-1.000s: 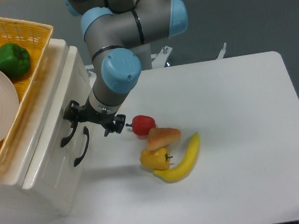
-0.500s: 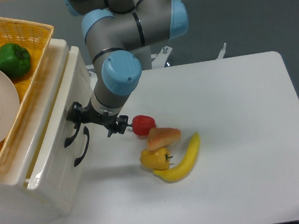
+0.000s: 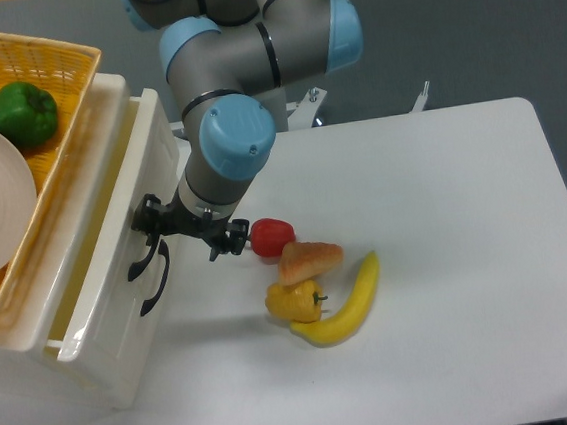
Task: Slide open the top white drawer
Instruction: 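Pull the handle outward, sliding the upper drawer out of the cabinet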
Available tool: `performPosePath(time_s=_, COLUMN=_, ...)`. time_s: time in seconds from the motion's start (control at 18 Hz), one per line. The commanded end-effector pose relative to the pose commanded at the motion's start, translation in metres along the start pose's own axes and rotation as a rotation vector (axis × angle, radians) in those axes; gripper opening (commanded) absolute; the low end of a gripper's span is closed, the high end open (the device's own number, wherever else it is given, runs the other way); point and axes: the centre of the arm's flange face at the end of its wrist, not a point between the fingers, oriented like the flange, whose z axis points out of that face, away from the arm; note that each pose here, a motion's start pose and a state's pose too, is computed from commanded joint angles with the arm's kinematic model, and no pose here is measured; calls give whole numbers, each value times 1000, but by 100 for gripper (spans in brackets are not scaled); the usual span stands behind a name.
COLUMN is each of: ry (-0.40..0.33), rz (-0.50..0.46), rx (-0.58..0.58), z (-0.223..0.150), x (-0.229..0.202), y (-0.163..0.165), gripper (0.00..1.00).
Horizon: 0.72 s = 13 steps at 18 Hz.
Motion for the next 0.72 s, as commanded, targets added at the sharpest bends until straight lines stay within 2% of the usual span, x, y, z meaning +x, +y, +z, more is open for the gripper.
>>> performPosePath(time_s=0.17, ry=-23, rz=-2, rx=-15, z=1, x=-4, y=1, gripper=100)
performPosePath(time_s=0.72, ry=-37, rz=-11, rx=2, z=-11, x=-12, y=-2, gripper=100)
